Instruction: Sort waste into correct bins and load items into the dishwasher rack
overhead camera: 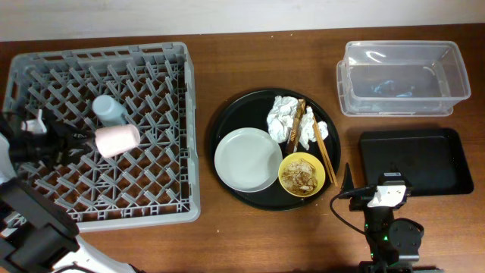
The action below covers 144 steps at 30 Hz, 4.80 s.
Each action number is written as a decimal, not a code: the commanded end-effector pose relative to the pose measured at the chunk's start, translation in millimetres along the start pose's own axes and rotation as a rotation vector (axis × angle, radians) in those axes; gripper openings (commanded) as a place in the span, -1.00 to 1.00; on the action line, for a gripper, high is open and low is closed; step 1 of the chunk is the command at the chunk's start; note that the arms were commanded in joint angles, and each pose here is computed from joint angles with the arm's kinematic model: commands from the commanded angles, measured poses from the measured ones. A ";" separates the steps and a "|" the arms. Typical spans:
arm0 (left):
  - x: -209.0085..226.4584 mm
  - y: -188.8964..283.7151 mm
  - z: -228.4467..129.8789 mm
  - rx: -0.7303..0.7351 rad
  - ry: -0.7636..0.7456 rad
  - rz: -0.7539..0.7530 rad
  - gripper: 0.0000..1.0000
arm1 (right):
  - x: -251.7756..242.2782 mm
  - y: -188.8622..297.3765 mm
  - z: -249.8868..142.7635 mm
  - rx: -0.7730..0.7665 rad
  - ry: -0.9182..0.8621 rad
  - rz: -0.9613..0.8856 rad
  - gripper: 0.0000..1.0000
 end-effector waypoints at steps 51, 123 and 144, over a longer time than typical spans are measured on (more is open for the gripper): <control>-66.9 -43.4 15.0 0.113 -0.274 0.658 -0.95 | -3.2 -0.1 -2.2 0.001 0.005 -0.016 0.97; -85.4 -17.3 -1.0 0.026 -0.302 0.508 -0.99 | -3.2 -0.1 -2.2 0.001 0.005 -0.016 0.97; -56.8 -48.0 -11.3 0.016 -0.358 0.742 -0.99 | -3.2 -0.1 -2.2 0.001 0.005 -0.016 0.97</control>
Point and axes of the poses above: each gripper's point midway between its finger pads, its own y axis back along the fingers, its own x axis along the line the jaws close on, z = x × y, the point moved 2 cm from there along y, back along the fingers, and after that the axes turned 11 degrees about -y, right-handed, at the moved point
